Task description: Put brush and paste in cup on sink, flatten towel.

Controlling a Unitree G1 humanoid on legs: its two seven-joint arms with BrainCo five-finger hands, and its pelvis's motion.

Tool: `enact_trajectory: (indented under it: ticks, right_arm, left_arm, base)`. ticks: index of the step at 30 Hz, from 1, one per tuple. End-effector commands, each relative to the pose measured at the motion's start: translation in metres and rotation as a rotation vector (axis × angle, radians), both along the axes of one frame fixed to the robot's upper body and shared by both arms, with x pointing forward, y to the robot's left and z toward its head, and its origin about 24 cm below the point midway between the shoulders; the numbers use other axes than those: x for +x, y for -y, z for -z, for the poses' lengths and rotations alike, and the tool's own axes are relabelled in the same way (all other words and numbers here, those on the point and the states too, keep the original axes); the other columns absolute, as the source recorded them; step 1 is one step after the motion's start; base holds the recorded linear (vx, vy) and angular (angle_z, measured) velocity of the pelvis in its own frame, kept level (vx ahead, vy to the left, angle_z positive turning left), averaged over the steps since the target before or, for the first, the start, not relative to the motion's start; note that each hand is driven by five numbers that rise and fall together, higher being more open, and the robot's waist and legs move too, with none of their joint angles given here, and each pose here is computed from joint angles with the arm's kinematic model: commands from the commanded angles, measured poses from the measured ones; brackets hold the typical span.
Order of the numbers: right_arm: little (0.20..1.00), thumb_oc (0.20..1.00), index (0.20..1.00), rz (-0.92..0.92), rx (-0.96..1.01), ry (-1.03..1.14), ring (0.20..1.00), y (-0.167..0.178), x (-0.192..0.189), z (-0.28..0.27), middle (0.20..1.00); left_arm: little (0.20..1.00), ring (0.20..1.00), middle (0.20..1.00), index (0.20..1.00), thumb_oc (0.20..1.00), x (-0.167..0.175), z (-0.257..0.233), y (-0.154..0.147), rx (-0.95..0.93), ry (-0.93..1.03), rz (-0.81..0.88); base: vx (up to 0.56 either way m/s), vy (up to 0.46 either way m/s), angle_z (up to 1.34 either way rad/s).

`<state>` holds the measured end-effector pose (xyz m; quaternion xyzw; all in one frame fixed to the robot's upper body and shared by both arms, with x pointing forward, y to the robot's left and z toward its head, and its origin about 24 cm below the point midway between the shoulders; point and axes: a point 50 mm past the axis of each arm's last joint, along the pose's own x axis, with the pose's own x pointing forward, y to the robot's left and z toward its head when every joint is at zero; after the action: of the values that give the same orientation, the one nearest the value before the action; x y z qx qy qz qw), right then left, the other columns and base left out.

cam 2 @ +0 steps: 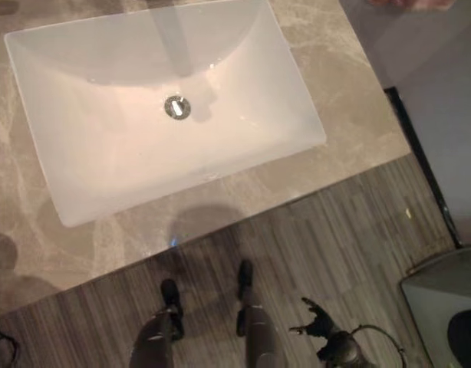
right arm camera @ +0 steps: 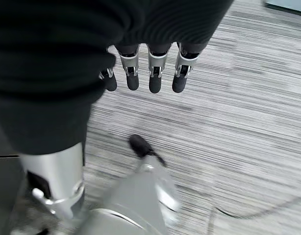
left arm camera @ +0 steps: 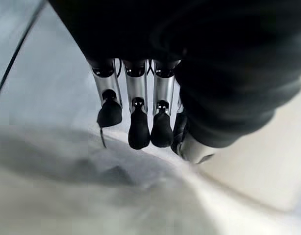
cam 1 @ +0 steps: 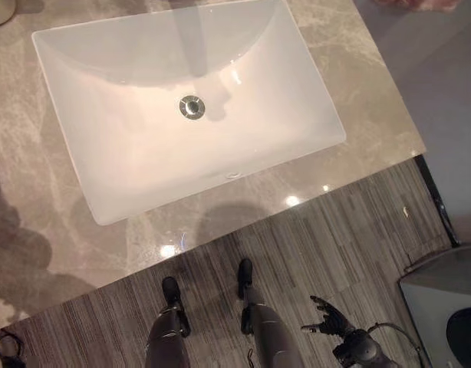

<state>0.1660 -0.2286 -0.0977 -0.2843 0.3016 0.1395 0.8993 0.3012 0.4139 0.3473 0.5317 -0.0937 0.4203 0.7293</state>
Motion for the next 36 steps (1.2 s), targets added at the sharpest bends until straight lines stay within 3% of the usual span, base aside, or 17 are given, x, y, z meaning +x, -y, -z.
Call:
enact_trajectory:
  ticks: [1,11,22,30,36]
  right_arm:
    - [1.000,1.000,1.000,0.019,-0.053,0.029,1.000,0.026,0.002,-0.010,1.000]
    - [1.000,1.000,1.000,-0.012,-0.068,0.042,1.000,0.027,0.000,-0.013,1.000]
    - [1.000,1.000,1.000,-0.022,-0.072,0.043,1.000,0.027,-0.002,-0.013,1.000]
    - [1.000,1.000,1.000,-0.036,-0.066,0.047,1.000,0.024,-0.002,-0.013,1.000]
    - [1.000,1.000,1.000,-0.031,-0.068,0.034,1.000,0.023,-0.006,-0.011,1.000]
  left_arm:
    - [0.200,0.200,0.200,0.200,0.200,-0.008,0.003,-0.010,0.073,-0.028,-0.104]
    - [0.200,0.200,0.200,0.200,0.200,-0.005,0.001,-0.006,0.142,-0.053,-0.125]
    - [0.200,0.200,0.200,0.200,0.200,0.015,0.001,0.018,0.197,-0.043,-0.045]
    - [0.200,0.200,0.200,0.200,0.200,0.025,0.005,0.029,0.184,-0.029,0.004]
    - [0.200,0.200,0.200,0.200,0.200,0.032,0.006,0.040,0.059,0.076,0.103]
  base:
    - [0.00,0.020,-0.10]
    - [0.00,0.016,-0.04]
    - [0.00,0.004,-0.01]
    - [0.00,0.000,0.00]
    - [0.00,0.000,0.00]
